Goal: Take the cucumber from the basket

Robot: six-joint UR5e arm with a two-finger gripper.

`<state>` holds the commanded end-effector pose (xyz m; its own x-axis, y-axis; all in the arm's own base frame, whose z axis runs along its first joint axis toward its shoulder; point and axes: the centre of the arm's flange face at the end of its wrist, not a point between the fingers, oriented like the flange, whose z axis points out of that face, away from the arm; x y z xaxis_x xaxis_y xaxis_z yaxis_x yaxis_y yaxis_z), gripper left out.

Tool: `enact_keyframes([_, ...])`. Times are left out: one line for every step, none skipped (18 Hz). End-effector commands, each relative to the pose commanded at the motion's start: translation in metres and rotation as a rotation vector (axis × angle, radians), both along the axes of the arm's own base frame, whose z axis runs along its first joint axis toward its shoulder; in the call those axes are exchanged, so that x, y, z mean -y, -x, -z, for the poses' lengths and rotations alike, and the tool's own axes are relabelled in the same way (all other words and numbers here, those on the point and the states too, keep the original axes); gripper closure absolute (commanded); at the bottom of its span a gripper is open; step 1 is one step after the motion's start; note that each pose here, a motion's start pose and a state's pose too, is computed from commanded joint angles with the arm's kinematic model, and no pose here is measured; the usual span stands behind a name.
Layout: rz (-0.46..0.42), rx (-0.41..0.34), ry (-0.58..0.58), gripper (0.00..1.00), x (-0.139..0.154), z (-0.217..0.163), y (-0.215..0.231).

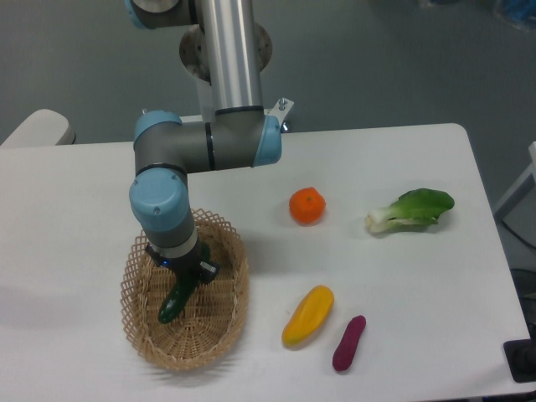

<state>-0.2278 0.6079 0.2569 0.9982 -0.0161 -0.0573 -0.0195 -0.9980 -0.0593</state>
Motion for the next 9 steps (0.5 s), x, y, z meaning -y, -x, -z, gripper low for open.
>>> enact_keyframes([0.006, -0.007, -0.010, 0.79, -0.001, -0.007, 0.004])
enact_keyframes([0.005, -0.016, -0.021, 0.79, 0.000, -0.014, 0.012])
enact_keyframes([0.006, -0.021, -0.028, 0.79, 0.000, -0.019, 0.017])
enact_keyframes([0.007, -0.027, -0.033, 0.79, 0.001, -0.026, 0.025])
enact_keyframes([0.010, -0.029, -0.032, 0.79, 0.005, -0.034, 0.035])
enact_keyframes([0.018, -0.028, -0.028, 0.79, 0.009, -0.044, 0.047])
enact_keyframes([0.027, -0.026, -0.020, 0.79, 0.014, -0.053, 0.059])
enact_keyframes([0.039, -0.023, -0.013, 0.79, 0.022, -0.062, 0.075])
enact_keyframes([0.051, -0.024, -0.008, 0.79, 0.029, -0.070, 0.091])
